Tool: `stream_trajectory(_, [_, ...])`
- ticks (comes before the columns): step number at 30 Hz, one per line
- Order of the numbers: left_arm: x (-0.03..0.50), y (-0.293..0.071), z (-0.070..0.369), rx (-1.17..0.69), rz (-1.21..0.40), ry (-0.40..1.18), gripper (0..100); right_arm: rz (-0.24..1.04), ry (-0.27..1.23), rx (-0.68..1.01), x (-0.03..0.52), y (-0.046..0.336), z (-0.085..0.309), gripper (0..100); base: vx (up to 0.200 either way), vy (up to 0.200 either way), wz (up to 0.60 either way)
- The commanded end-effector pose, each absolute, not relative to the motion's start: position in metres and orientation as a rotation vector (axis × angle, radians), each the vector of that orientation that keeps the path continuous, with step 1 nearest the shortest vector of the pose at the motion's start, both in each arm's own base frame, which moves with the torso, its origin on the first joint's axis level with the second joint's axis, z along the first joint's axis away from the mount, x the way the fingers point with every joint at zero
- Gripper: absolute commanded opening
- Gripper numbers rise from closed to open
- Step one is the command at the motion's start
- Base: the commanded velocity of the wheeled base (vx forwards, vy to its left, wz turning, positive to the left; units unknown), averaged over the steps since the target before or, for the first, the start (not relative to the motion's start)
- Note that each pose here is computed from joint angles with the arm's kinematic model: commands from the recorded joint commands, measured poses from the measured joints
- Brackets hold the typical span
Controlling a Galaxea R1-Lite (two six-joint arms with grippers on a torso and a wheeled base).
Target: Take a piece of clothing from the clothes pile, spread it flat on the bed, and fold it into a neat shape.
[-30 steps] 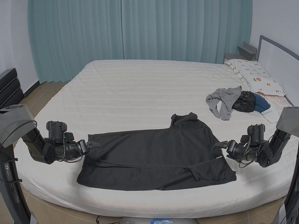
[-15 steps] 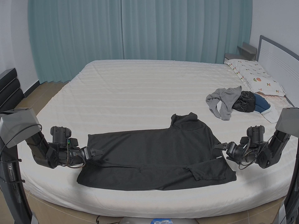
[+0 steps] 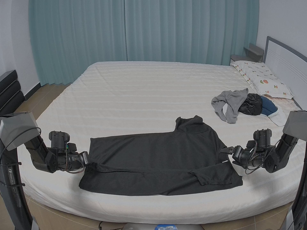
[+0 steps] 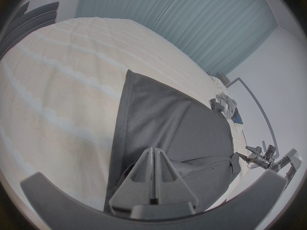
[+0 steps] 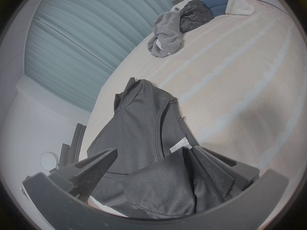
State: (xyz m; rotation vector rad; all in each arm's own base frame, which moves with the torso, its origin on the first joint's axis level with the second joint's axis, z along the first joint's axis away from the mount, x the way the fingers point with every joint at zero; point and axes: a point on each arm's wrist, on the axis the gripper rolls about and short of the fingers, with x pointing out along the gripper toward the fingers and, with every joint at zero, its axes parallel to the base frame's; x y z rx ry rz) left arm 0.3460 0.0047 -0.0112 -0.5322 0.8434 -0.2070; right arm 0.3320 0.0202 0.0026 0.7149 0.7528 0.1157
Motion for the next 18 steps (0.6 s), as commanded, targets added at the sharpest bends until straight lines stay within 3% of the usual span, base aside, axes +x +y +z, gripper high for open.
stream_trajectory(1, [0.344,0.009,-0.011,-0.539,-0.193,0.845,0,0.117,0.748,0.715,0.332,0.020,0.004,100,0.000,0.000,0.00])
stream_trajectory(18, [0.348,0.013,0.000,-0.681,-0.125,0.818,0,0.126,0.749,0.714,0.334,0.022,0.003,100,0.000,0.000,0.00])
